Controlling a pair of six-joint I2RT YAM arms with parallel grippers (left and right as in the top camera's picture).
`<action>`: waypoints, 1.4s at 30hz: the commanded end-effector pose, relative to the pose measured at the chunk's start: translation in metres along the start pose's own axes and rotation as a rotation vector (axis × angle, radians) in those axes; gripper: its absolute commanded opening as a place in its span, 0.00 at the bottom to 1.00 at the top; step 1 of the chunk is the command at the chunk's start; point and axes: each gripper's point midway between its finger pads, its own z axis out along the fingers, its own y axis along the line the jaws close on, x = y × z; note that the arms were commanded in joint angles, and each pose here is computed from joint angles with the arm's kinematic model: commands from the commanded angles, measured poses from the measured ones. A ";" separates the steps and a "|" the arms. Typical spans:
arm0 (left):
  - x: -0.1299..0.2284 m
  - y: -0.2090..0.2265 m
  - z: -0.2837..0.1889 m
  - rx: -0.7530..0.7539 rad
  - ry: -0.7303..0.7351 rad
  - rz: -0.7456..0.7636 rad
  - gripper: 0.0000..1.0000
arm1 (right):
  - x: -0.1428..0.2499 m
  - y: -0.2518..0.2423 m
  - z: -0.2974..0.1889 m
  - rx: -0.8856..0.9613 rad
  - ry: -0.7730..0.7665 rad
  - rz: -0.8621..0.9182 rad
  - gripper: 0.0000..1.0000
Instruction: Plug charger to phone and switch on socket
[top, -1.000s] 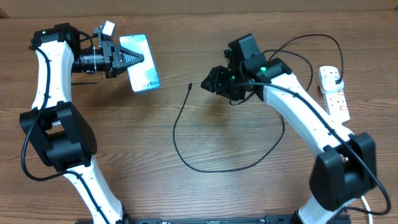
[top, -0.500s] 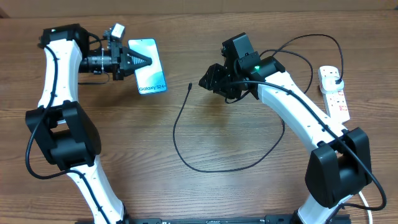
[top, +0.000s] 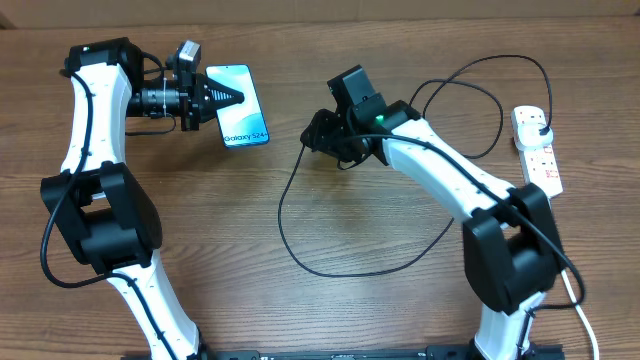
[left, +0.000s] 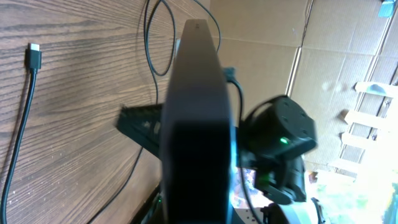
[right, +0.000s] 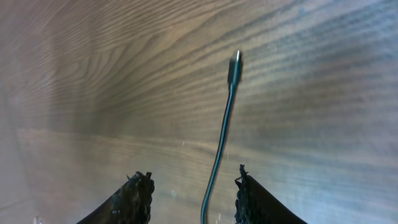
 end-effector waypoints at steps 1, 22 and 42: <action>-0.003 -0.014 -0.006 0.044 -0.020 0.012 0.04 | -0.009 0.003 0.017 -0.004 -0.023 -0.003 0.45; -0.006 -0.007 -0.013 0.015 -0.037 -0.018 0.04 | -0.020 -0.020 0.070 0.209 -0.241 -0.119 0.37; -0.006 -0.007 -0.013 0.015 -0.038 -0.028 0.04 | -0.010 -0.032 0.103 0.198 -0.207 -0.081 0.36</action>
